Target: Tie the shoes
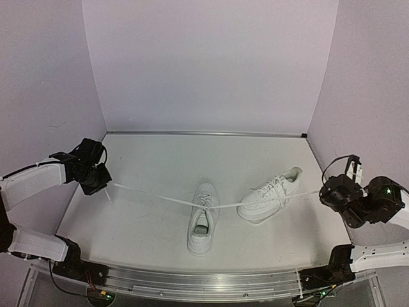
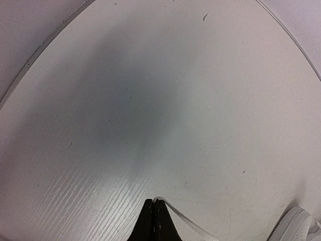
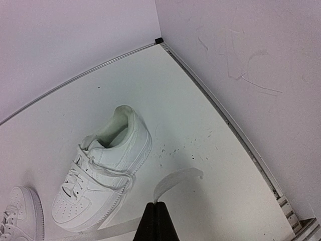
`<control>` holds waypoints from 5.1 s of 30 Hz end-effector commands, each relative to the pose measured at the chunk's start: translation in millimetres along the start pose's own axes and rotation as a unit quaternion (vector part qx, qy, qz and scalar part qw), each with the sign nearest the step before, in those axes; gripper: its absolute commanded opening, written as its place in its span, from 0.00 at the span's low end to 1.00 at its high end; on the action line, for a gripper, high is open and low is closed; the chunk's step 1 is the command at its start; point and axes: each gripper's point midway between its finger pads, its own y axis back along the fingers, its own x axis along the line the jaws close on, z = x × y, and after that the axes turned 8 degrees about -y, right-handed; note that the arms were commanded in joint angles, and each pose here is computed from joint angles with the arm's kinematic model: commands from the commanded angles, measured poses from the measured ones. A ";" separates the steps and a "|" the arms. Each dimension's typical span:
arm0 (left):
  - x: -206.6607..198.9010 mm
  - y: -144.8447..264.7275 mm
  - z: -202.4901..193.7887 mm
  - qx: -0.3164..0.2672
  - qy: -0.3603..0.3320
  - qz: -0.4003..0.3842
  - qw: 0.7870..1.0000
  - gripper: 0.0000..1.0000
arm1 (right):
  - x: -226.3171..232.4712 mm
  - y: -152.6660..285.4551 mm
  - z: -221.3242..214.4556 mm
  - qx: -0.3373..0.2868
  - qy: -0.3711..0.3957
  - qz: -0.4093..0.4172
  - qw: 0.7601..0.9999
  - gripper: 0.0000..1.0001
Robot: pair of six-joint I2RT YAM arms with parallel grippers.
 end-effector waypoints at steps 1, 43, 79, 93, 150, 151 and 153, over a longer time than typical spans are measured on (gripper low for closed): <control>3.8 -6.4 4.5 -0.008 0.009 0.013 1.000 0.00 | -16.6 6.9 21.0 -0.034 -0.011 -0.023 0.999 0.00; -115.9 25.9 -46.3 0.006 -0.322 -0.283 0.904 0.91 | 142.7 21.1 -65.7 0.150 0.171 0.257 0.939 0.98; -212.4 5.8 -217.4 -0.031 -0.721 -0.405 0.562 0.54 | 152.8 20.2 -77.6 0.163 0.178 0.271 0.932 0.98; -222.6 -22.6 -225.6 -0.045 -0.731 -0.393 0.556 0.39 | 150.5 20.6 -75.6 0.160 0.172 0.271 0.934 0.98; -239.4 124.3 -163.9 -0.114 -0.578 -0.516 0.622 0.00 | 20.2 -68.9 -170.4 0.227 -0.009 -0.070 0.971 0.62; -239.7 124.6 -163.7 -0.114 -0.578 -0.516 0.622 0.00 | 18.3 -70.6 -171.6 0.226 -0.008 -0.079 0.971 0.62; -240.8 125.1 -163.4 -0.115 -0.578 -0.517 0.621 0.00 | 15.6 -75.5 -173.9 0.224 -0.011 -0.101 0.969 0.60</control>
